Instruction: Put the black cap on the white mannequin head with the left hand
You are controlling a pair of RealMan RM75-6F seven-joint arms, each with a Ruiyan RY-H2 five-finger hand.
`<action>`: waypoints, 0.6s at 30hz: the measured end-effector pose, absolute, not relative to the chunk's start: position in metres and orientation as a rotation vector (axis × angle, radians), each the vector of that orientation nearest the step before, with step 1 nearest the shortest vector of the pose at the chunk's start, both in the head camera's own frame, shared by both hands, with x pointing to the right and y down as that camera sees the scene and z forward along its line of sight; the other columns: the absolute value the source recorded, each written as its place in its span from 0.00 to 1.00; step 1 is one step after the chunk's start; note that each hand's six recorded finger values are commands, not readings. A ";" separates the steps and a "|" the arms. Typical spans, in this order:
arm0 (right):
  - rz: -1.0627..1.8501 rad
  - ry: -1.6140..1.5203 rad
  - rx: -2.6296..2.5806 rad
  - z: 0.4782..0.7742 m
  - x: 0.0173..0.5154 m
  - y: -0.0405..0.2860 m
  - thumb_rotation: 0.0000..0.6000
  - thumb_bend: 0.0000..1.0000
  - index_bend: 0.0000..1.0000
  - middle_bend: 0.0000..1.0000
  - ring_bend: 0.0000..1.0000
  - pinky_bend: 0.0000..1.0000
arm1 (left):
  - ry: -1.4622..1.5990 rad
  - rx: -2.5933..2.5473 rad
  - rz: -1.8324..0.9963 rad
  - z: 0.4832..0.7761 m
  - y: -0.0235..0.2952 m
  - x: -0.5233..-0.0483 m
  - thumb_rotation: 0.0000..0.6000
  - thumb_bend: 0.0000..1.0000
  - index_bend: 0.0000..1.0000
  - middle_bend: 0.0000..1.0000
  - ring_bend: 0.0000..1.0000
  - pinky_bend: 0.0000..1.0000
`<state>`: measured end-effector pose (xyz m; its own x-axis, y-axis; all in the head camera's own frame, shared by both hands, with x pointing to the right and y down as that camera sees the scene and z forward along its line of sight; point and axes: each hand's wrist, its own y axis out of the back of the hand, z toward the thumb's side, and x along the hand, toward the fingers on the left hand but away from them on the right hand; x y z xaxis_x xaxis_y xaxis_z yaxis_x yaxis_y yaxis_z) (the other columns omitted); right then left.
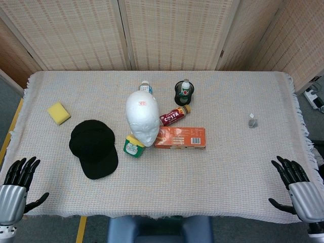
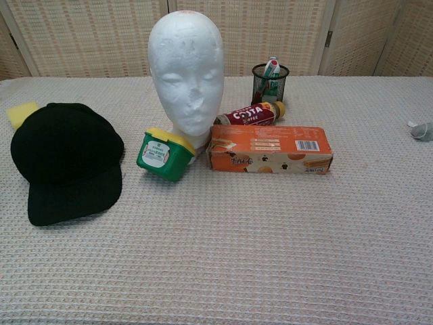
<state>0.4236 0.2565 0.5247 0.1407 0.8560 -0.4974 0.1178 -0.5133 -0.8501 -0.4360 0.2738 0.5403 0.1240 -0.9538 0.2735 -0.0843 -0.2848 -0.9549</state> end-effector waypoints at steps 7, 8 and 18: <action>1.447 -0.927 -1.757 0.530 0.424 0.256 1.00 0.08 0.00 0.00 0.00 0.00 | 1.023 -1.580 -1.322 0.550 0.276 -0.437 1.00 0.05 0.06 0.12 0.00 0.13; 1.448 -0.928 -1.755 0.529 0.424 0.256 1.00 0.08 0.00 0.00 0.00 0.00 | 1.028 -1.590 -1.313 0.551 0.276 -0.434 1.00 0.05 0.07 0.15 0.01 0.16; 1.475 -0.918 -1.739 0.535 0.425 0.256 1.00 0.08 0.00 0.00 0.00 0.00 | 1.195 -1.638 -1.111 0.571 0.288 -0.397 1.00 0.08 0.36 0.93 0.76 0.77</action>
